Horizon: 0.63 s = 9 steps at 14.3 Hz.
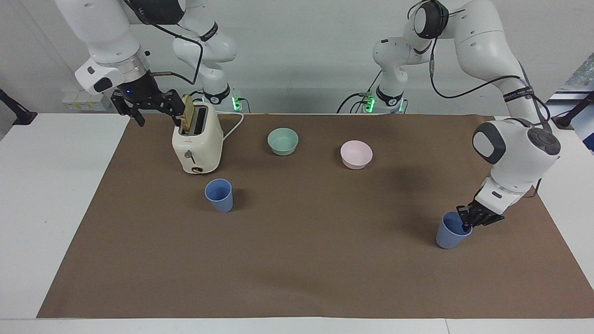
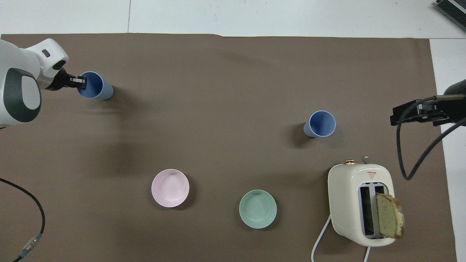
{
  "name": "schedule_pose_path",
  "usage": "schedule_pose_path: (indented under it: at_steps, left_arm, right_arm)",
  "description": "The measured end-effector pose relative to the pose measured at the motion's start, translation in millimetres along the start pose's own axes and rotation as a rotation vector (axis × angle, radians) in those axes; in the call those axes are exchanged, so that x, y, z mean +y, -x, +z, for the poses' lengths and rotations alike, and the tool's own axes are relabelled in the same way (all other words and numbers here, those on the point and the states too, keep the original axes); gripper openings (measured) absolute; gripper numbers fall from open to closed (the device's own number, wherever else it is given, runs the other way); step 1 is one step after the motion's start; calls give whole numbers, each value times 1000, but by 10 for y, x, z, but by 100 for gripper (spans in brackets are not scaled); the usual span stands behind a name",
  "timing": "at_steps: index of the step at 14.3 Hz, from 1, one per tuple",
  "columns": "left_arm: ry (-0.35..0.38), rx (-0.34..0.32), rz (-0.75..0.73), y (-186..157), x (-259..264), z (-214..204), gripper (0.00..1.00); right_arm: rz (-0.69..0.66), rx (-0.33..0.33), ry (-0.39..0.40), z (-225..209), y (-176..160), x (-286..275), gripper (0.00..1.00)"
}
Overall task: Stack blue cups with both arms
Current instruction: 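Carry the blue cup with the left gripper toward the table center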
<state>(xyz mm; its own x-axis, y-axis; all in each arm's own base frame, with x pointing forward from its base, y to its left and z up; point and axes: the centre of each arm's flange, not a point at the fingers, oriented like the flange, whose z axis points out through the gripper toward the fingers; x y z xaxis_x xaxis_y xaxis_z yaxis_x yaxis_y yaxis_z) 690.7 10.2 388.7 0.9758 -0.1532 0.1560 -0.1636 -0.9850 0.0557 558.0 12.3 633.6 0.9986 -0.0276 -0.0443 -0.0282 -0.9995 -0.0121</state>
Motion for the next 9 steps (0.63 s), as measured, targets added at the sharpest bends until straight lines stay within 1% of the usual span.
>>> schedule_pose_path:
  at_steps: [2, 3, 4, 6, 8, 9]
  left_arm:
    - [25, -45, 23, 17, 405, -179, 4]
    - [33, -65, 15, 32, 696, -273, 4]
    - [39, -76, 5, 57, 1032, -332, 4]
    - [47, -91, -6, 188, 1768, -320, 4]
    - [55, -75, -17, 413, 2461, -214, 4]
    - [60, -63, -24, 537, 2724, -167, 4]
  right_arm:
    - [0, 0, 0, 2, 0, 0, 100]
    - [0, 0, 0, 1, 1, -1, 100]
    - [0, 0, 0, 0, 1, -1, 100]
    - [0, 0, 0, 0, 2, -1, 100]
    - [0, 0, 0, 2, 2, -1, 100]
    - [0, -1, 0, 2, 2, -1, 100]
